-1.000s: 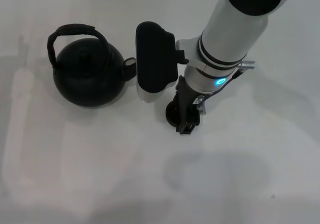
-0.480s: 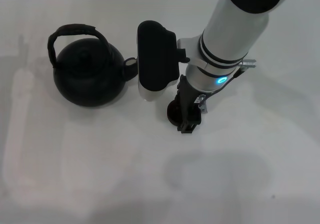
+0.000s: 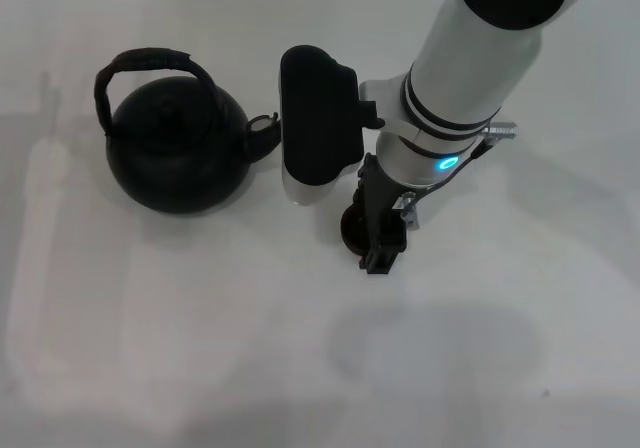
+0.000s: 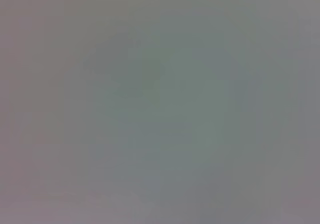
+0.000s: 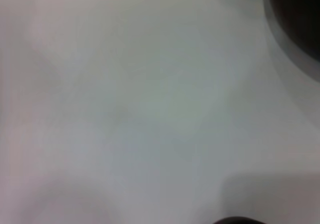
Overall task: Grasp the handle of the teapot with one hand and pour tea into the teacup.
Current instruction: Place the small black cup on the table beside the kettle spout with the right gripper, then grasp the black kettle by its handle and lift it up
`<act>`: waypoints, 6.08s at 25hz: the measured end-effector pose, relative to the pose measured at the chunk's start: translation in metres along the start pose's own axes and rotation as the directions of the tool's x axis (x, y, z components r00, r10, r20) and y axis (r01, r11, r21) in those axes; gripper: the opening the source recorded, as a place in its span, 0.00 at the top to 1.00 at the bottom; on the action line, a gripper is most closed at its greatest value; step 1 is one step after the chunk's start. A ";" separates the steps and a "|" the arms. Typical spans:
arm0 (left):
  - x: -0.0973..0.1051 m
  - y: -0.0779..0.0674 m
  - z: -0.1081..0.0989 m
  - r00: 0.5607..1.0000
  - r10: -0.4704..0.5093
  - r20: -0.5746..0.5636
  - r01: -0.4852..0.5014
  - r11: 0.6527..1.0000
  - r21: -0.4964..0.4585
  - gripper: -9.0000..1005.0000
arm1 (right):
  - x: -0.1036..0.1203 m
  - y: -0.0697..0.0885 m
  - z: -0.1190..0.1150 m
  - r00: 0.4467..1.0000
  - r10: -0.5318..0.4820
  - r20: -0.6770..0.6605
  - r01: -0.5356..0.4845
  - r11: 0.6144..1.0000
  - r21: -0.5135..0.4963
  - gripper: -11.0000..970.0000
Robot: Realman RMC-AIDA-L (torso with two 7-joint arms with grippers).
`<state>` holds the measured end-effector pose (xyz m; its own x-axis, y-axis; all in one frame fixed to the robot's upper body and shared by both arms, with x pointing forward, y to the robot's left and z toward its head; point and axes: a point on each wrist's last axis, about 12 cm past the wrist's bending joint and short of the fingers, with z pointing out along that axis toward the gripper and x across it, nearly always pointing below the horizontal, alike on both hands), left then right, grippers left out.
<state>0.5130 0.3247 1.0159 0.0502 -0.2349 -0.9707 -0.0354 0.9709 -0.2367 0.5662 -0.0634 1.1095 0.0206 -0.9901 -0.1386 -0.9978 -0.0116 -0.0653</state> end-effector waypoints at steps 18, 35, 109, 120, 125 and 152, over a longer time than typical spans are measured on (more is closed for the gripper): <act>0.000 0.003 -0.001 1.000 0.005 -0.001 -0.005 1.000 -0.004 0.32 | 0.008 -0.004 -0.002 0.987 0.061 0.149 -0.061 0.998 -0.007 0.10; -0.002 0.005 -0.002 1.000 0.010 0.011 -0.009 1.000 -0.009 0.32 | 0.072 -0.034 -0.027 0.776 0.350 0.524 -0.353 0.930 -0.098 0.10; 0.017 -0.022 -0.044 0.978 0.174 -0.116 -0.097 0.867 0.488 0.32 | 0.299 -0.047 -0.001 0.049 0.177 0.983 -0.995 -0.081 0.064 0.11; 0.019 -0.026 -0.038 0.975 0.182 -0.125 -0.099 0.867 0.489 0.32 | 0.298 -0.045 0.002 0.043 0.184 0.982 -0.995 -0.081 0.059 0.11; 0.018 -0.025 -0.037 0.976 0.179 -0.122 -0.101 0.874 0.475 0.46 | 0.298 -0.045 0.001 0.039 0.183 0.982 -0.995 -0.082 0.055 0.11; 0.003 -0.059 -0.006 0.960 0.267 0.080 -0.266 0.791 0.551 0.88 | 0.298 -0.044 0.003 0.033 0.189 0.981 -0.995 -0.083 0.049 0.11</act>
<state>0.5096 0.2666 1.0271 0.1189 0.0369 -0.9922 0.5087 0.8559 0.0928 0.6168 -0.3571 1.0677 -0.1260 0.1024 -0.9867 0.0658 0.9933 0.0947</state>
